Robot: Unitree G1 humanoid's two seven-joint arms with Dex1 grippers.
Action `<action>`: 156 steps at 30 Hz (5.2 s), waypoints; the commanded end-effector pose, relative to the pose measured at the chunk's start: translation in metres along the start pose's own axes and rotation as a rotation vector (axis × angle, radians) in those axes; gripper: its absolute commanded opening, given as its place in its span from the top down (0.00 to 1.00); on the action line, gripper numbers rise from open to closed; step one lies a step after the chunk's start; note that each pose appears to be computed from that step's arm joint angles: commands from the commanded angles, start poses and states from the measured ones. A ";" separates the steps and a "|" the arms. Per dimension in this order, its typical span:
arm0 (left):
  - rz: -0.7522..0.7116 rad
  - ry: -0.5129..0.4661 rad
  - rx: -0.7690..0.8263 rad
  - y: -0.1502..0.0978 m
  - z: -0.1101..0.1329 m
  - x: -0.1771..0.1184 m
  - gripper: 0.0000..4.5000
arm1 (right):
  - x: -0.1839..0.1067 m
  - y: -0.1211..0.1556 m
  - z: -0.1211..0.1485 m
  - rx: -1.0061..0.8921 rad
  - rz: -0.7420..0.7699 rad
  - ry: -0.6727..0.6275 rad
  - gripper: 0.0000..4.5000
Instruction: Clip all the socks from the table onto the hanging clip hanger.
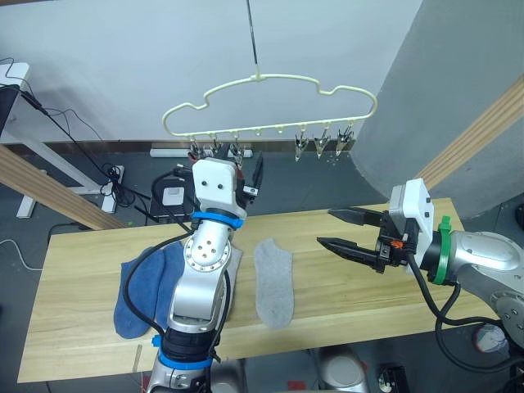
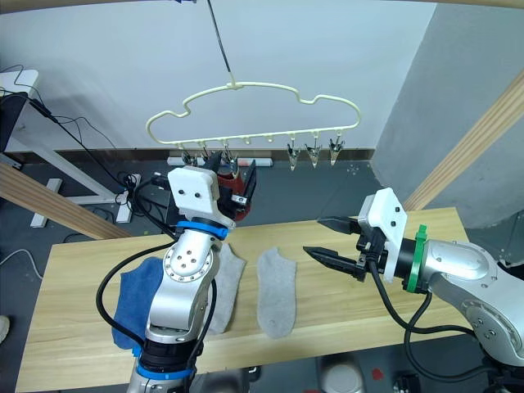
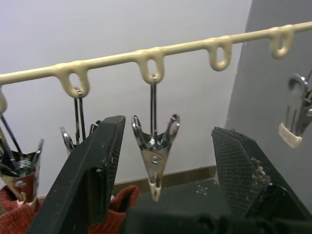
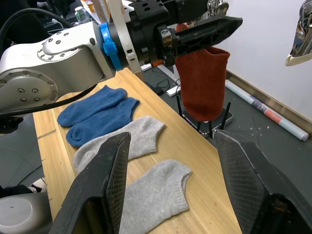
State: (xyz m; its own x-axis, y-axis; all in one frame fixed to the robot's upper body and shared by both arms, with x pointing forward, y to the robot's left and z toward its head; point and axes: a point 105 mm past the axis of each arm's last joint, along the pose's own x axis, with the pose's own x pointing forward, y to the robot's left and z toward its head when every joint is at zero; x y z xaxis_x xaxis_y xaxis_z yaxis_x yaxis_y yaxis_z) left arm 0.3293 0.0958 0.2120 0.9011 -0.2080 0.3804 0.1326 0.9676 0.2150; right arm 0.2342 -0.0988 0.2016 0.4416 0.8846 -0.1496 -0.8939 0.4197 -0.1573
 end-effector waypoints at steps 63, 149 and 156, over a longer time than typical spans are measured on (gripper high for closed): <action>0.003 -0.045 -0.131 0.008 0.015 0.003 0.86 | -0.001 0.005 0.001 -0.072 0.000 0.012 0.37; -0.154 0.005 -0.132 0.008 0.020 0.014 0.96 | 0.037 0.006 -0.090 0.039 -0.287 0.285 0.00; -0.292 0.027 -0.150 0.008 0.022 0.008 0.96 | 0.091 0.026 -0.128 0.145 -0.445 0.324 0.00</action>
State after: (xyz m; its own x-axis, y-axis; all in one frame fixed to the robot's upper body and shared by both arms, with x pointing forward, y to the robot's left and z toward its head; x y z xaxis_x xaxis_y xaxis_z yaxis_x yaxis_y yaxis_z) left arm 0.3384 0.1033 0.2229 0.8641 -0.4328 0.2570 0.4030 0.9008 0.1618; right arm 0.2611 -0.0422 0.0659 0.7310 0.5523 -0.4008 -0.6380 0.7615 -0.1142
